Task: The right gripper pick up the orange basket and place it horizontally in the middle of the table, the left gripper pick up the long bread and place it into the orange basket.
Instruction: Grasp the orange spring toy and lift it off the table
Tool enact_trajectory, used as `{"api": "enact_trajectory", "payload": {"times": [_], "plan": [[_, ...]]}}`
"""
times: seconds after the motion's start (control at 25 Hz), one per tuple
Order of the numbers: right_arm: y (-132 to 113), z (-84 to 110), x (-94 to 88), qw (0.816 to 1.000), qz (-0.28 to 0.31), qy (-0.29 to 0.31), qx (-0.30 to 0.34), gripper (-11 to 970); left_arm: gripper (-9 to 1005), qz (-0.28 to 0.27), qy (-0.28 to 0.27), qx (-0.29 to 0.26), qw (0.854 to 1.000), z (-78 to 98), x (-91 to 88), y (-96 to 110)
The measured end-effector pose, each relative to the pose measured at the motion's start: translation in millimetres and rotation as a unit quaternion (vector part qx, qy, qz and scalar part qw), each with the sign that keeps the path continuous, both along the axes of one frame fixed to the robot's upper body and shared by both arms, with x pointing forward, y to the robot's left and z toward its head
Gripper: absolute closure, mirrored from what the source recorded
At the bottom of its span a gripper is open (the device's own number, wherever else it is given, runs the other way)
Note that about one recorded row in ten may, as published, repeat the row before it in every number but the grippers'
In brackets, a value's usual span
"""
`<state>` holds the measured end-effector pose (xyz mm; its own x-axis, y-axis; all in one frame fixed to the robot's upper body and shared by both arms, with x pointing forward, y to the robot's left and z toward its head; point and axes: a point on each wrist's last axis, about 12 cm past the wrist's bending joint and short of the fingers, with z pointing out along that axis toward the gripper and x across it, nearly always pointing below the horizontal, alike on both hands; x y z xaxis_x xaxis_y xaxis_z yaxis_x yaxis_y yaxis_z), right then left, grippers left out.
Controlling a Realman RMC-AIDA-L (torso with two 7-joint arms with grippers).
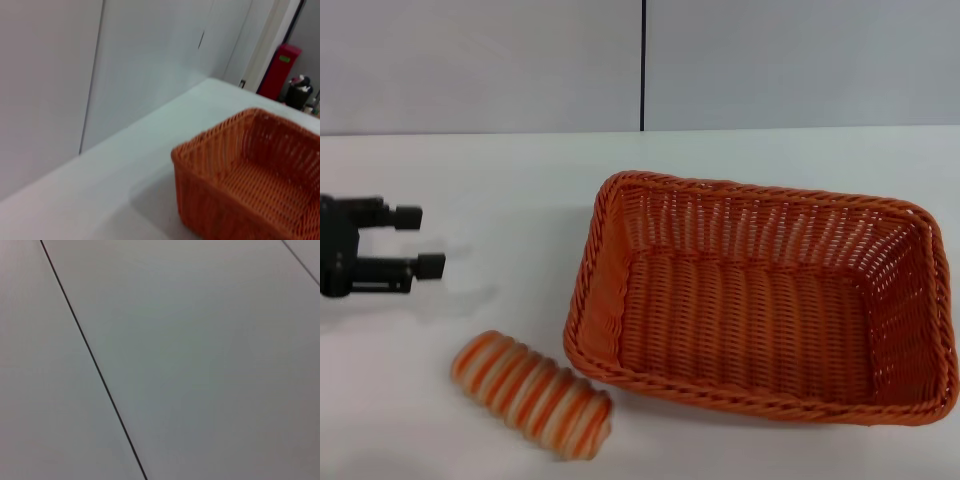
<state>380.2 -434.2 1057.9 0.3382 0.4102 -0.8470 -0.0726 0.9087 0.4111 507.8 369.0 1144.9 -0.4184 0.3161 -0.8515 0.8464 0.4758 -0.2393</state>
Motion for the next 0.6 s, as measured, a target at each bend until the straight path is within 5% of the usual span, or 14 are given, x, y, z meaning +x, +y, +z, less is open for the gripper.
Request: {"api": "enact_trajectory", "payload": {"times": [0.6], "plan": [[3, 6.1, 18.1, 1.0, 0.028, -0.011, 0.007, 386, 213, 0.0, 0.076, 0.045, 0.996, -37.8, -13.1, -11]]}}
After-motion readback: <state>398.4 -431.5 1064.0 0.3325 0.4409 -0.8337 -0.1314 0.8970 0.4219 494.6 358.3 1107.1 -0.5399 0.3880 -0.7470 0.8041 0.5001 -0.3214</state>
